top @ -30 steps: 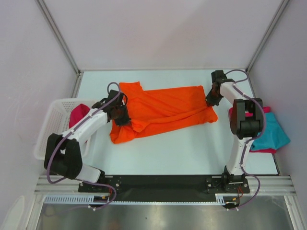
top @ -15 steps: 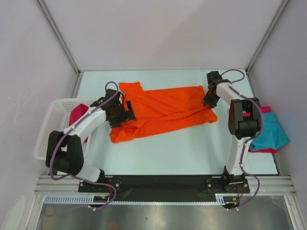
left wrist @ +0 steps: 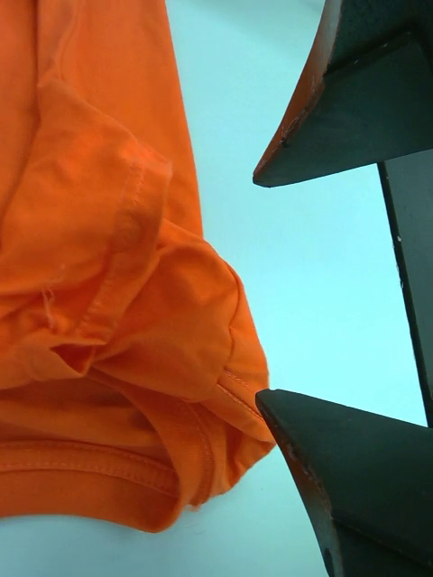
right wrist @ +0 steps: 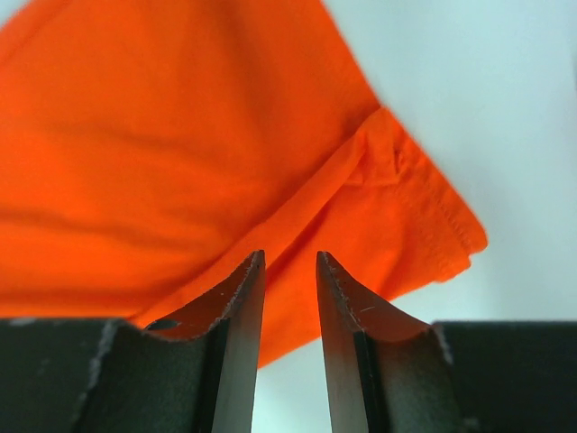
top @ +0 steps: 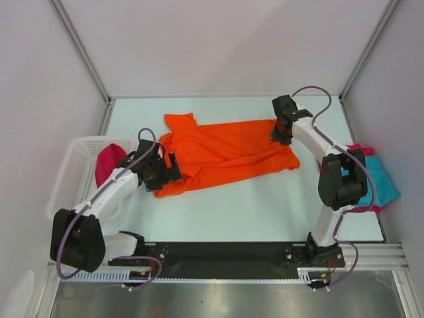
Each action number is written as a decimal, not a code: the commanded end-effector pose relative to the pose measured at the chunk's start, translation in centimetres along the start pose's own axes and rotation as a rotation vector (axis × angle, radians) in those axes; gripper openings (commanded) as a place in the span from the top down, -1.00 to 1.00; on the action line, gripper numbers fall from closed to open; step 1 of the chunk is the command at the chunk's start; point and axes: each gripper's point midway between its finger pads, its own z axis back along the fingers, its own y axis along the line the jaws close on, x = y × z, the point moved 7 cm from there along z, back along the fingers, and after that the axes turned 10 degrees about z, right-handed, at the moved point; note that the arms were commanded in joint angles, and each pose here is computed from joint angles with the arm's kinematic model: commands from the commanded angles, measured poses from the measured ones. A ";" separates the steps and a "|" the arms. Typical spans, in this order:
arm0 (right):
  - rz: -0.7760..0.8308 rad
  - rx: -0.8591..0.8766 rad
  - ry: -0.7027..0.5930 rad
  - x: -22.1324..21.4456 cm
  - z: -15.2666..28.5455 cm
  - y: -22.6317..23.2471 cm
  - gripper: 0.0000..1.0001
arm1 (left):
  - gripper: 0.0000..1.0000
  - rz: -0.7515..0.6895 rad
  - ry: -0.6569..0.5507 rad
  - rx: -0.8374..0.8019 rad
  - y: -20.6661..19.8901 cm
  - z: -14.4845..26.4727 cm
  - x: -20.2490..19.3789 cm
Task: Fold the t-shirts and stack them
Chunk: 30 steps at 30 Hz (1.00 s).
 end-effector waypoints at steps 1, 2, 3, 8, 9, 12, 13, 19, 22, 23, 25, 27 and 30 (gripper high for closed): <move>0.039 -0.001 0.014 -1.7 1.2 0.3 0.31 | -0.99 0.030 -0.017 -0.033 0.1 0.2 -0.4; 0.043 -0.003 0.018 -1.9 1.2 0.3 0.30 | -0.99 0.028 -0.010 -0.035 0.0 0.1 -0.5; 0.046 -0.001 0.017 -2.0 1.4 0.4 0.30 | -0.99 0.022 -0.013 -0.046 -0.3 -0.1 -0.4; 0.053 -0.010 0.016 -2.3 1.6 0.2 0.31 | -0.99 -0.018 -0.002 -0.046 -2.1 -1.6 0.5; 0.055 -0.011 0.017 -2.3 1.7 0.2 0.31 | -0.99 -0.019 0.008 -0.037 -2.5 -2.3 0.9; 0.055 -0.021 0.017 -2.5 1.7 0.0 0.31 | -0.99 -0.030 0.014 -0.033 -3.3 -3.4 1.7; 0.057 -0.026 0.016 -2.5 1.7 -0.1 0.31 | -0.99 -0.035 0.017 -0.030 -3.4 -3.7 1.9; 0.065 -0.048 0.011 -2.7 2.0 -0.6 0.31 | -0.99 -0.056 0.010 -0.028 -4.7 -4.2 3.3; 0.066 -0.059 0.009 -2.8 2.1 -0.9 0.31 | -0.99 -0.063 -0.001 -0.018 -4.6 -3.5 3.3; 0.064 -0.059 0.008 -2.8 2.1 -0.9 0.31 | -0.99 -0.065 -0.002 -0.013 -4.4 -3.2 3.2; 0.065 -0.056 0.016 -3.1 1.9 -0.9 0.31 | -0.99 -0.062 0.004 0.001 -3.8 -2.9 2.7; 0.067 -0.052 0.026 -3.3 1.5 -0.8 0.31 | -0.99 -0.047 0.003 0.000 -3.3 -2.4 2.0; 0.070 -0.049 0.031 -3.4 1.4 -0.7 0.31 | -0.99 -0.041 -0.011 0.006 -2.7 -1.6 1.4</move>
